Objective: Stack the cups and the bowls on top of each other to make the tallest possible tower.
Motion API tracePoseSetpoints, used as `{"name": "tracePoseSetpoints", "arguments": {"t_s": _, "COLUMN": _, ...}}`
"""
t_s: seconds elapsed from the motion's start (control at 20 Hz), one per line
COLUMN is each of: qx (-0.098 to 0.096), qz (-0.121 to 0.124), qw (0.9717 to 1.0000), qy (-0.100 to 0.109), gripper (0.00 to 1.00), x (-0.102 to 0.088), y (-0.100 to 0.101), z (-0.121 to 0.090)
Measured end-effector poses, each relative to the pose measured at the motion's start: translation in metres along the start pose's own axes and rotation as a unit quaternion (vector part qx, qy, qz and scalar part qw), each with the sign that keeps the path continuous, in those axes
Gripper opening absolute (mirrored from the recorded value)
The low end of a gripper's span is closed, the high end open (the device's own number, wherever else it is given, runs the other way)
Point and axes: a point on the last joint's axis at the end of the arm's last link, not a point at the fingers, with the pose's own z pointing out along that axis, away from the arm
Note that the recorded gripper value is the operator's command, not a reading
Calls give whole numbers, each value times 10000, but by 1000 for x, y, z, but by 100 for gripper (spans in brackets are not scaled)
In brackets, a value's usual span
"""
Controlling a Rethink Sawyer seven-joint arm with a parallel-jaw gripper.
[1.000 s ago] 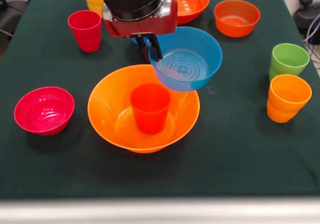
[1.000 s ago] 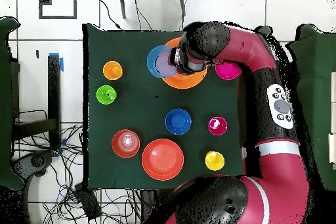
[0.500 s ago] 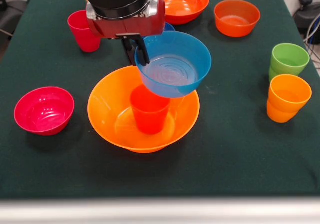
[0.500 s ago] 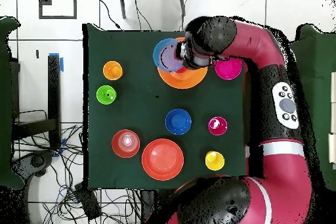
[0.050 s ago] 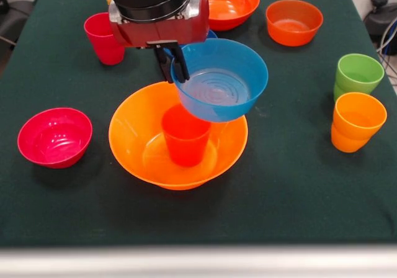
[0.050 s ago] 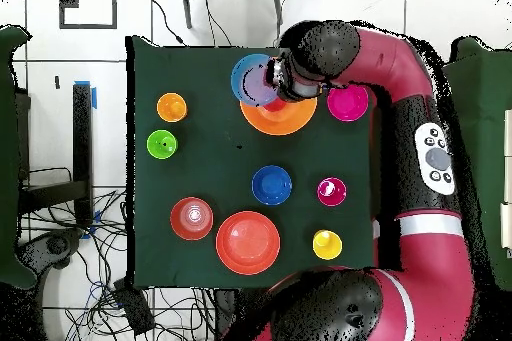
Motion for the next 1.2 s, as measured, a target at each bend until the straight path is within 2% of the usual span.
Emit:
{"name": "tracePoseSetpoints", "arguments": {"t_s": 0.75, "qx": 19, "qz": -51, "qw": 10000, "qy": -53, "gripper": 0, "x": -3, "y": 2, "z": -2}}
{"name": "tracePoseSetpoints", "arguments": {"t_s": 1.2, "qx": 41, "qz": -175, "qw": 9998, "qy": -74, "gripper": 0, "x": -4, "y": -6, "z": -4}}
